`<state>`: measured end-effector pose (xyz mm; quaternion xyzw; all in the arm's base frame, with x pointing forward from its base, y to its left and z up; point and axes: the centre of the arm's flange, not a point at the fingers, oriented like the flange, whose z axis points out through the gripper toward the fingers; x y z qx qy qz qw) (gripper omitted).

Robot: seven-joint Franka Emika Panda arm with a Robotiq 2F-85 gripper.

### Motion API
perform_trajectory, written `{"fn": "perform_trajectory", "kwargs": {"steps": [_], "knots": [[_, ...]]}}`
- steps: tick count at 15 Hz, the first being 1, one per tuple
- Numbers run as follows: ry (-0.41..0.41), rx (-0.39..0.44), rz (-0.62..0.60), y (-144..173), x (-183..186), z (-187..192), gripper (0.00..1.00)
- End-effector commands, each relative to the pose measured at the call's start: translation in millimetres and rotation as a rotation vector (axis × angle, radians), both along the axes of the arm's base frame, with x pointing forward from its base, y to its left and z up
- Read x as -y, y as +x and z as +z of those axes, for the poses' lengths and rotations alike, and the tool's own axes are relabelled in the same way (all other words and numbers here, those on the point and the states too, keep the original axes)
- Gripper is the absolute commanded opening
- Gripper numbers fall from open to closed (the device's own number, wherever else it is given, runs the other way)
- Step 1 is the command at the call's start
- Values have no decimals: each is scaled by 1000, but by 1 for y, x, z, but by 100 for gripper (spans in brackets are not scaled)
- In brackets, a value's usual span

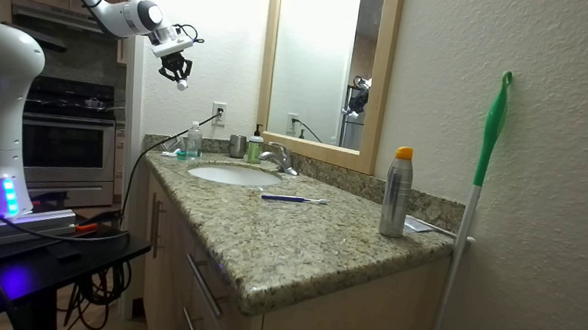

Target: Move the purple toothpaste to the left side of the counter

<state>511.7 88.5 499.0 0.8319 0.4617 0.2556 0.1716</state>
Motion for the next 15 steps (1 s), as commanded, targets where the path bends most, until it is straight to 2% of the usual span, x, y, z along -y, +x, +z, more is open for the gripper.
{"fn": "perform_trajectory", "kwargs": {"steps": [1, 4, 8, 9, 10, 12, 13, 15], "knots": [[-32, -120, 34, 47, 14, 2, 2], [-102, -178, 10, 94, 14, 20, 2], [-174, -230, -53, 140, 3, 27, 2], [-142, -201, -30, 94, 13, 18, 2], [-143, -203, -34, 103, 12, 19, 8], [-143, -207, -33, 103, 12, 15, 8], [-143, -205, -34, 102, 12, 17, 2], [-107, -338, 54, 123, 29, -3, 2]]}}
